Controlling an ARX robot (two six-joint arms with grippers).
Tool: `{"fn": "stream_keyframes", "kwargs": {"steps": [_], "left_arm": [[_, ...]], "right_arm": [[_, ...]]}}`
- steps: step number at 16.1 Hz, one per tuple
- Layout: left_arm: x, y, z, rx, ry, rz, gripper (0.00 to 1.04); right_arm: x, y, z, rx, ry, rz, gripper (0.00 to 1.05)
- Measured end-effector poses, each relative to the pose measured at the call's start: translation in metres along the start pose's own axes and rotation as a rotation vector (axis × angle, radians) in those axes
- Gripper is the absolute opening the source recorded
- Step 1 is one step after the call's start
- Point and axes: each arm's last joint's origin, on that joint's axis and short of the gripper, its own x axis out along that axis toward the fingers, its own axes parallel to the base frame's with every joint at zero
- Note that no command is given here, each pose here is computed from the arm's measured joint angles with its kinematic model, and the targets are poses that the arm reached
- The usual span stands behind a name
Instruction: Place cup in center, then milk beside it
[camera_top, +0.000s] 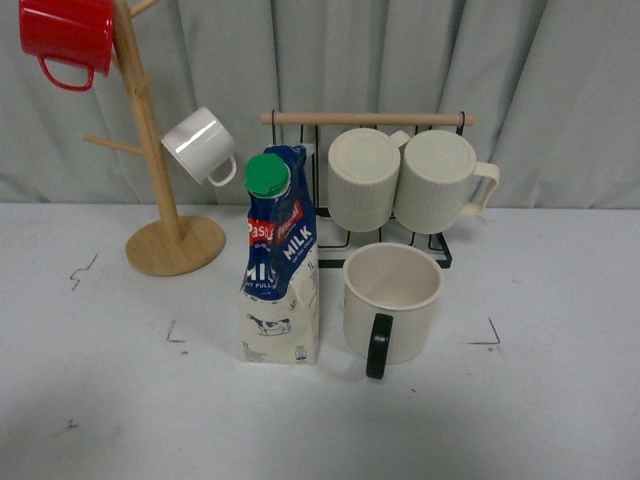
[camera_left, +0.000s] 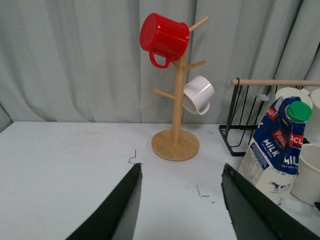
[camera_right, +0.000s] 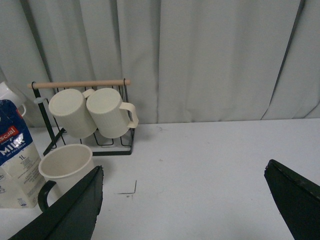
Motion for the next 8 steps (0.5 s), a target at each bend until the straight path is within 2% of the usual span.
{"fn": "stream_keyframes", "kwargs": {"steps": [2,5,8], "left_arm": [[0.0,0.0,0.0,0.0,0.0,0.0,0.75],[0.0,0.0,0.0,0.001,0.0,0.0,1.0],[0.0,0.0,0.0,0.001,0.0,0.0,0.98]], "right_arm": [[0.0,0.0,0.0,0.0,0.0,0.0,0.98],[0.0,0.0,0.0,0.0,0.0,0.0,0.98],[0.0,0.0,0.0,0.0,0.0,0.0,0.98]]}}
